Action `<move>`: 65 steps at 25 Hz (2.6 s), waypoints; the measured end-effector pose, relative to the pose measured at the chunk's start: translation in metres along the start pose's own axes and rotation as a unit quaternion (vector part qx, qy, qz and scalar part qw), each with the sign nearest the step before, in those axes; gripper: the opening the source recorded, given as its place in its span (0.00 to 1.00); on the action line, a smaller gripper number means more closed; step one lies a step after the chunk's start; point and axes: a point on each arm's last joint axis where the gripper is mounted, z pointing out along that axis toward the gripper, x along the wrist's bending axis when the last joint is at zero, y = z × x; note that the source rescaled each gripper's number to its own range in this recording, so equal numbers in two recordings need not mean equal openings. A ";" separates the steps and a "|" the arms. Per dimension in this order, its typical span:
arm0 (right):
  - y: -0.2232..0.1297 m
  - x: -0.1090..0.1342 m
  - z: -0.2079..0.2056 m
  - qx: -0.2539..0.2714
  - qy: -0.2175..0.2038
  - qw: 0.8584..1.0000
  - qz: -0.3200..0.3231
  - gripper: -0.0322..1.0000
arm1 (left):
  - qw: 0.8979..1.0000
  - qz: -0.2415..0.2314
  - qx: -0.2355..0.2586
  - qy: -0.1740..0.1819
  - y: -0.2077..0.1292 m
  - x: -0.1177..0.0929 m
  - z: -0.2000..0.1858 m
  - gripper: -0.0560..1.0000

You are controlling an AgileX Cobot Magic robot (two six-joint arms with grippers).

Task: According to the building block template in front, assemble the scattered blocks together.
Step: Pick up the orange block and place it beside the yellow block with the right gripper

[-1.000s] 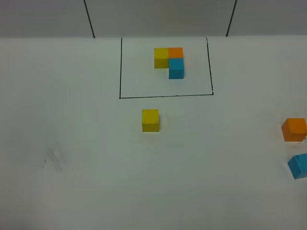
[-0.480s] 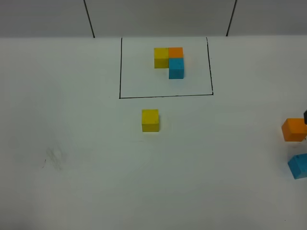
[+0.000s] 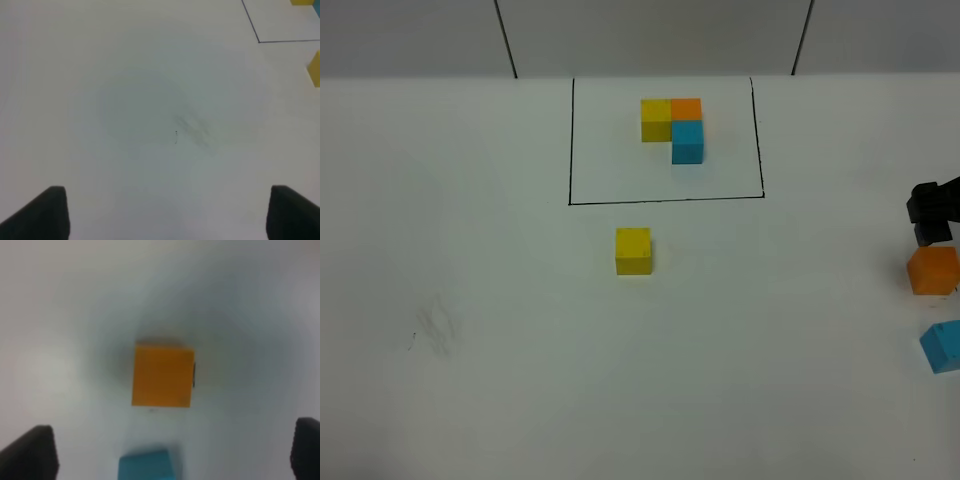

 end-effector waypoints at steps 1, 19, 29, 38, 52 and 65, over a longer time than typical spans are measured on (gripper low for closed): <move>0.001 -0.001 0.008 0.006 -0.001 1.000 0.001 0.90 | 1.000 0.000 0.000 0.000 0.000 0.000 0.000 0.70; 0.001 0.003 0.098 0.063 0.010 0.998 -0.003 0.82 | 1.000 0.000 0.000 0.000 0.000 0.000 0.000 0.70; 0.002 0.004 0.077 0.053 0.007 0.998 -0.031 0.30 | 1.000 0.000 0.000 0.000 0.000 0.000 0.000 0.70; 0.016 0.091 0.023 -0.031 0.081 0.914 -0.395 0.30 | 1.000 0.000 0.000 0.000 0.000 0.000 0.000 0.70; 0.046 0.207 0.047 0.003 0.135 0.784 -0.606 0.30 | 1.000 0.000 0.000 0.000 0.000 0.000 0.000 0.70; 0.056 0.253 0.052 -0.015 0.140 0.752 -0.644 0.30 | 1.000 0.000 0.000 0.000 0.000 0.000 0.000 0.70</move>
